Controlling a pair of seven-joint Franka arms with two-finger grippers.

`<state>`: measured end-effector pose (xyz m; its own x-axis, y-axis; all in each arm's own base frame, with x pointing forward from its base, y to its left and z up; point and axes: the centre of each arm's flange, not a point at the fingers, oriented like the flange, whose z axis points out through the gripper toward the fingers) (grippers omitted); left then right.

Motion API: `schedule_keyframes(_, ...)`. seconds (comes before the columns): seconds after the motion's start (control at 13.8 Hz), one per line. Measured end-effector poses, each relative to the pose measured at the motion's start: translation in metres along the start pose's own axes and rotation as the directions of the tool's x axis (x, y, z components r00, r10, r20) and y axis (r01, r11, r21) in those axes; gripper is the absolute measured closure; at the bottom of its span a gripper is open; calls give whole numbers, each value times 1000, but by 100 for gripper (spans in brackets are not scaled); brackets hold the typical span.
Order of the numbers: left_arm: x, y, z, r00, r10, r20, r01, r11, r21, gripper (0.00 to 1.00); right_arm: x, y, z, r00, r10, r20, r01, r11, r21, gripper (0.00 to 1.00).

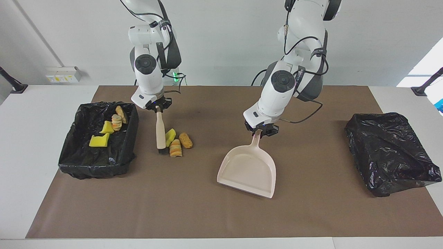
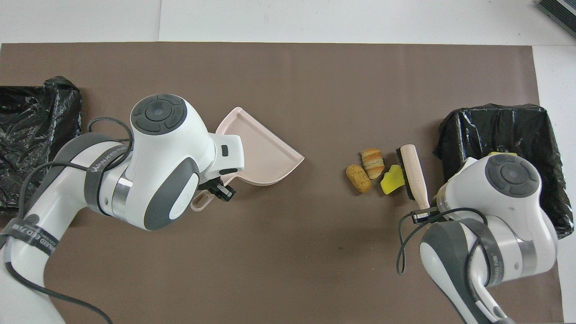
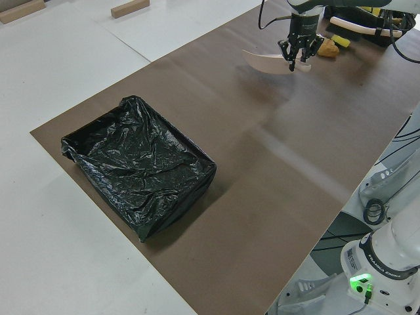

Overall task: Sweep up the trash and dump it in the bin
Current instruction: 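Lower the dustpan near the crusts while the right gripper aims the brush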

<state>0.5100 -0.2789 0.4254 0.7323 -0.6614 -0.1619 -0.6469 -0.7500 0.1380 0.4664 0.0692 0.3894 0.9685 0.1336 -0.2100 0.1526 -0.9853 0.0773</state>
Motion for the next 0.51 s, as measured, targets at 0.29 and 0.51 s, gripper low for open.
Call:
schedule_keyframes(0.29,-24,9,21,996,85,37,-85,996,-8,69,4,7,-3,1000,-6,-30,6,1000,2,74)
schedule_keyframes(0.51,-30,38,40,989,140,36,-141,990,4,69,3,25,23,999,-9,-41,9,1000,11,74)
